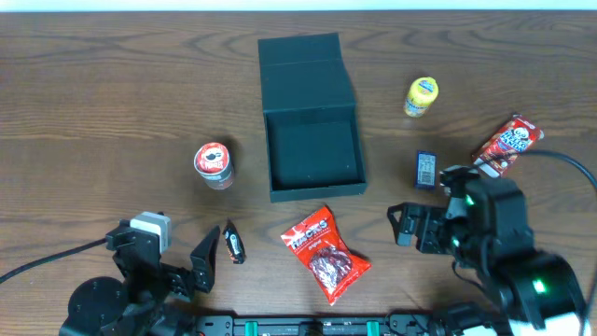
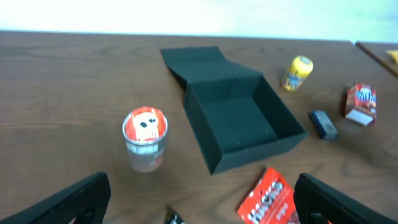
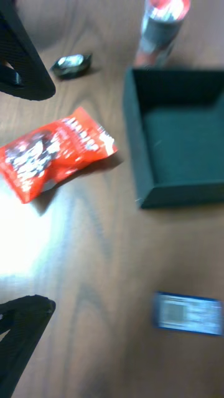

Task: Pack container
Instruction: 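Move the right gripper down onto the red HACKS candy bag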

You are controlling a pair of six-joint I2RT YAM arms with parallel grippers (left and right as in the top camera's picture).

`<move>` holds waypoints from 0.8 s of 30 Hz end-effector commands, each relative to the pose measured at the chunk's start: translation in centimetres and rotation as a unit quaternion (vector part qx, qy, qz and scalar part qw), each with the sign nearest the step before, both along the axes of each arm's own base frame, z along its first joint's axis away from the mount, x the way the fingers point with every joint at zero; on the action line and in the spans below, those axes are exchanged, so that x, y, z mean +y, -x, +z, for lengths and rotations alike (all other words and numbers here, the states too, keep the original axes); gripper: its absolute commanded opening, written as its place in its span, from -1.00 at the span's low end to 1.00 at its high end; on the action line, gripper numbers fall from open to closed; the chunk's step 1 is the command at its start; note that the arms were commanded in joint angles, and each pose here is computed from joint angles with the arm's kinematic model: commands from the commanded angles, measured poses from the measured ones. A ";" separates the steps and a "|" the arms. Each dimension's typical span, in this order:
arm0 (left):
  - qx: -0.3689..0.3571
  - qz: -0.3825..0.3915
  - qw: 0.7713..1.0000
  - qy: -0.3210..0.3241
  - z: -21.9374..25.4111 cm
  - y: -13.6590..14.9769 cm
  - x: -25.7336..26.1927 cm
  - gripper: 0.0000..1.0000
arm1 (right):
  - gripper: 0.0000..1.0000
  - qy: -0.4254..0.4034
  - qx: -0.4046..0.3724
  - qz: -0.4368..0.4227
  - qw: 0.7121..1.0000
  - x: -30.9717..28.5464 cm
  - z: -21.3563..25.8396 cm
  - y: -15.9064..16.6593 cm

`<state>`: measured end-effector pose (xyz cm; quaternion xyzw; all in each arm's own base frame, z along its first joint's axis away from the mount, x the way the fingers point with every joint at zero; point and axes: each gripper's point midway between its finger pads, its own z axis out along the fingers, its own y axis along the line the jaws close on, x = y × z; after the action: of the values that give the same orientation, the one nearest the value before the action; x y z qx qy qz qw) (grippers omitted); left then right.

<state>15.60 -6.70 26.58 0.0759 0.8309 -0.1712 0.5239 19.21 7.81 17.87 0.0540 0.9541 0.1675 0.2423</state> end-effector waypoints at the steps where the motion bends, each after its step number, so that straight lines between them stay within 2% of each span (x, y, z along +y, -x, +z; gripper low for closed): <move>1: -0.009 -0.001 1.000 -0.005 0.6 -0.1 0.1 0.90 | 0.98 0.000 0.046 -0.003 0.999 0.3 -1.4 -0.1; 2: -0.008 -0.005 1.000 0.001 0.6 0.0 -0.1 0.90 | 0.98 -0.002 0.067 0.002 0.998 0.5 -2.1 0.0; 4: 0.000 -0.012 1.000 0.003 0.3 0.2 -0.3 0.90 | 0.98 -0.008 0.079 0.085 0.993 2.3 -2.7 0.0; 10: 0.034 0.007 0.999 -0.006 -1.1 0.4 0.3 0.91 | 0.98 0.027 0.134 0.191 0.972 4.9 -4.1 1.6; 13: 0.043 0.007 0.999 -0.010 -1.5 0.4 0.3 0.90 | 0.99 0.039 0.130 0.258 0.957 7.2 -4.2 2.6; 17: 0.045 0.007 0.999 -0.011 -1.6 0.3 0.3 0.90 | 0.99 0.056 0.085 0.347 0.932 10.9 -3.8 4.2; 21: 0.047 0.008 0.999 -0.009 -1.6 0.4 0.3 0.90 | 0.98 0.075 0.057 0.389 0.916 13.3 -4.0 5.3; 24: 0.048 0.008 0.999 -0.010 -1.7 0.4 0.3 0.90 | 0.99 0.104 0.064 0.410 0.904 14.1 -5.3 5.9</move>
<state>15.14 -6.64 24.57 0.0760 0.8573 -0.1634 0.4822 12.98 21.52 13.04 -0.3443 0.9178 0.1767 0.0891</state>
